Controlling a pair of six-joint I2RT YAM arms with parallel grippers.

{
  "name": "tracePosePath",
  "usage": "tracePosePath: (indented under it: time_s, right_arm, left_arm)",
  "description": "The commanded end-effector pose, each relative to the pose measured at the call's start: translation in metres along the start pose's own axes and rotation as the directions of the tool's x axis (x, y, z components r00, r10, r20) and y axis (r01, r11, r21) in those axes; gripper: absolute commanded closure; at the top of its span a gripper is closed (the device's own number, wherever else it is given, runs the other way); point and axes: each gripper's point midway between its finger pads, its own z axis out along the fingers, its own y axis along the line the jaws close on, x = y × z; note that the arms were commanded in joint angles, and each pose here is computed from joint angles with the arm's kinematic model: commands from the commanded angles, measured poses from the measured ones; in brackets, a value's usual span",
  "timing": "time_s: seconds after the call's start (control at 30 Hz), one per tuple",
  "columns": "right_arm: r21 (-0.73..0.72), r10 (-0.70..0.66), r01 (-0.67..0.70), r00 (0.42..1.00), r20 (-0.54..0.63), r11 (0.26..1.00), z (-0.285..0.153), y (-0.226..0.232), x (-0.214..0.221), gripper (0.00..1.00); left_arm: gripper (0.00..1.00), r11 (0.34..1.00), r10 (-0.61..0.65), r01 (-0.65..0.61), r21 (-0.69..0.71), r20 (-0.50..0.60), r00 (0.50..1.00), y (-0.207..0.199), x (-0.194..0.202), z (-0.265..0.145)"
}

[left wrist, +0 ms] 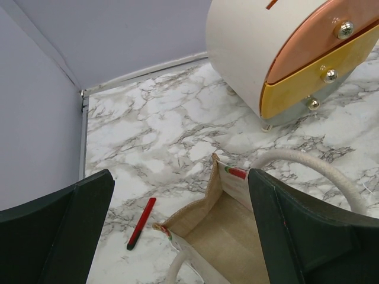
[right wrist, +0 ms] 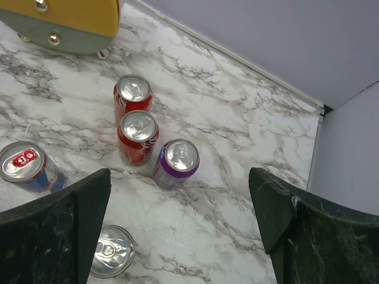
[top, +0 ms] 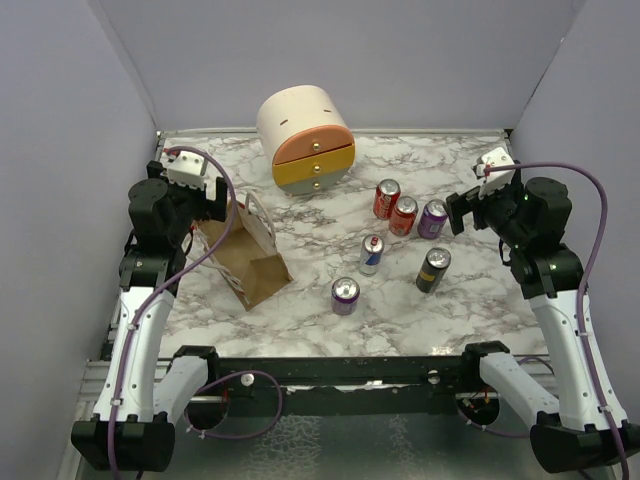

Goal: Place the beverage into the canvas bag

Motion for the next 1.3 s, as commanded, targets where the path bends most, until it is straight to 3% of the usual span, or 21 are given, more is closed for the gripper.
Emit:
tracePosePath:
  time_s: [0.0,0.27,0.57,0.8,1.07,1.27]
  right_arm:
    - [-0.086,-0.016,0.018,1.000,0.027,0.996,-0.004,0.014,-0.012,0.00]
    - [-0.123,0.002,-0.003,1.000,-0.007,0.992,0.006,0.018,-0.008,0.00]
    - [-0.161,0.004,-0.005,1.000,-0.008,0.987,0.019,0.024,-0.003,0.00]
    - [-0.195,0.012,-0.017,0.999,-0.031,0.981,0.027,0.030,0.007,0.00]
    - [-0.215,0.019,-0.028,0.999,-0.044,0.976,0.030,0.035,0.015,0.00]
    - [-0.233,0.024,-0.036,0.998,-0.055,0.972,0.029,0.041,0.021,0.00]
  left_arm:
    - [0.01,1.000,-0.024,0.023,0.020,0.043,0.999,-0.001,-0.022,-0.008]
    - [0.01,0.973,-0.163,0.176,0.149,-0.097,0.982,-0.033,-0.004,-0.011]
    - [0.01,0.860,-0.343,0.417,0.293,-0.274,0.899,-0.079,-0.001,-0.012]
    - [0.02,0.788,-0.384,0.516,0.336,-0.387,0.839,-0.106,0.009,-0.006]
    - [0.21,0.742,-0.363,0.548,0.387,-0.456,0.813,-0.140,0.017,0.011]
    - [0.49,0.719,-0.288,0.516,0.466,-0.476,0.831,-0.166,0.014,0.019]
